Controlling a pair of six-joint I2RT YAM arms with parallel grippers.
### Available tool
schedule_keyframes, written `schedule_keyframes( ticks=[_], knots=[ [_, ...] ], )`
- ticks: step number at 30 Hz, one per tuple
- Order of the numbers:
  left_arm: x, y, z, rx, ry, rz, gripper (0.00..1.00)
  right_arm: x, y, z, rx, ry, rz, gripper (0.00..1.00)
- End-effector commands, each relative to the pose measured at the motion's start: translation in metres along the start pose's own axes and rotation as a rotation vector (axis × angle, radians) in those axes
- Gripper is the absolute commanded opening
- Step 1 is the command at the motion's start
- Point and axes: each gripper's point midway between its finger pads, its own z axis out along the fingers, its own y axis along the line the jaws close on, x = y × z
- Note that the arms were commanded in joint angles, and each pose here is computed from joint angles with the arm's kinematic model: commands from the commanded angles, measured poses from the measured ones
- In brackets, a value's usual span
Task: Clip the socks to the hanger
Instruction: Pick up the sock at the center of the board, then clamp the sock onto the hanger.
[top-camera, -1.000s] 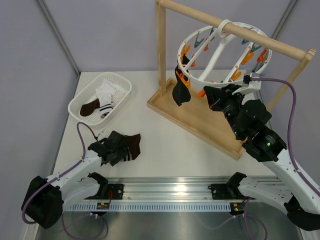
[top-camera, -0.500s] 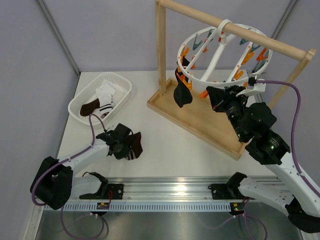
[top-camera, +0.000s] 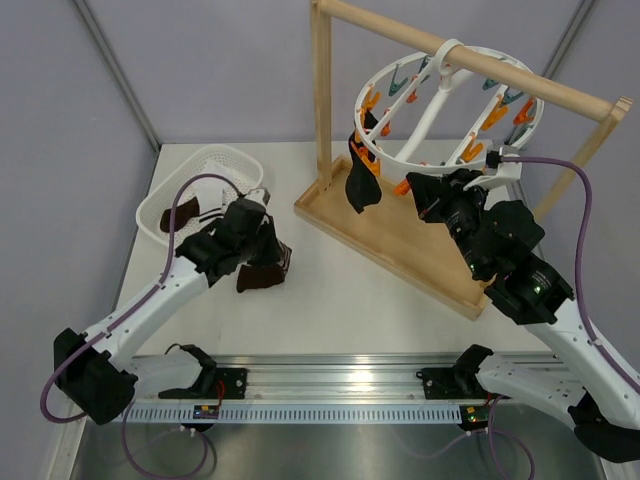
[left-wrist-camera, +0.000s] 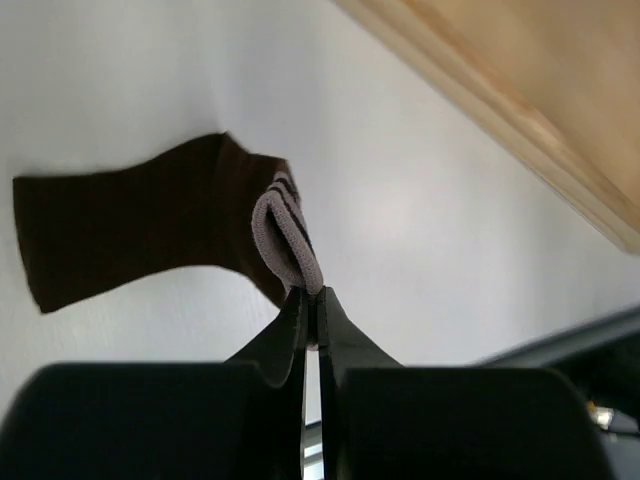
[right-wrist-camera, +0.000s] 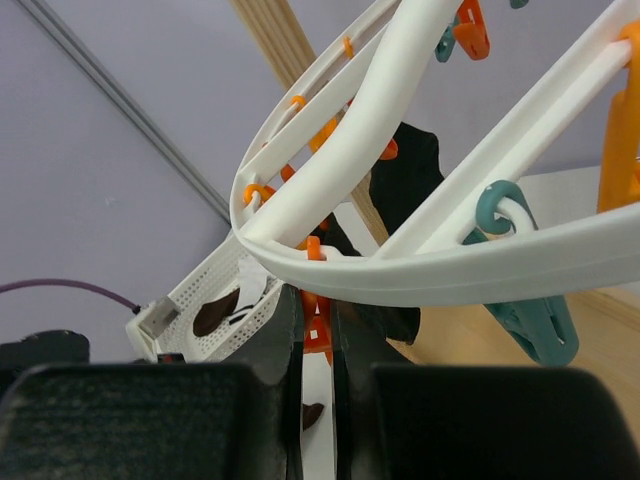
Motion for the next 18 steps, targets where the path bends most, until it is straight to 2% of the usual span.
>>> schedule_keyframes(
  ticks=[1,4,5,10,11,14,18],
  knots=[
    [-0.021,-0.064,-0.030,0.293,0.001,0.213,0.00,-0.017,0.017,0.001,-0.069,-0.023,-0.012,0.02],
    [-0.034,-0.104,-0.046,0.445,-0.055,0.380,0.00,-0.016,0.026,0.003,-0.101,-0.001,-0.025,0.02],
    [-0.036,-0.111,-0.048,0.464,-0.071,0.461,0.00,-0.012,0.030,0.005,-0.120,0.016,-0.030,0.02],
    [-0.043,-0.158,-0.071,0.613,-0.111,0.694,0.00,-0.010,0.040,0.008,-0.154,0.049,-0.037,0.02],
    [-0.052,-0.172,-0.084,0.646,-0.157,0.756,0.00,-0.006,0.040,0.010,-0.156,0.060,-0.040,0.02],
    [-0.062,-0.196,-0.100,0.697,-0.220,0.874,0.00,-0.002,0.042,0.014,-0.156,0.078,-0.045,0.02],
    [-0.076,-0.218,-0.114,0.726,-0.285,0.944,0.00,0.000,0.043,0.018,-0.151,0.089,-0.047,0.01]
  ],
)
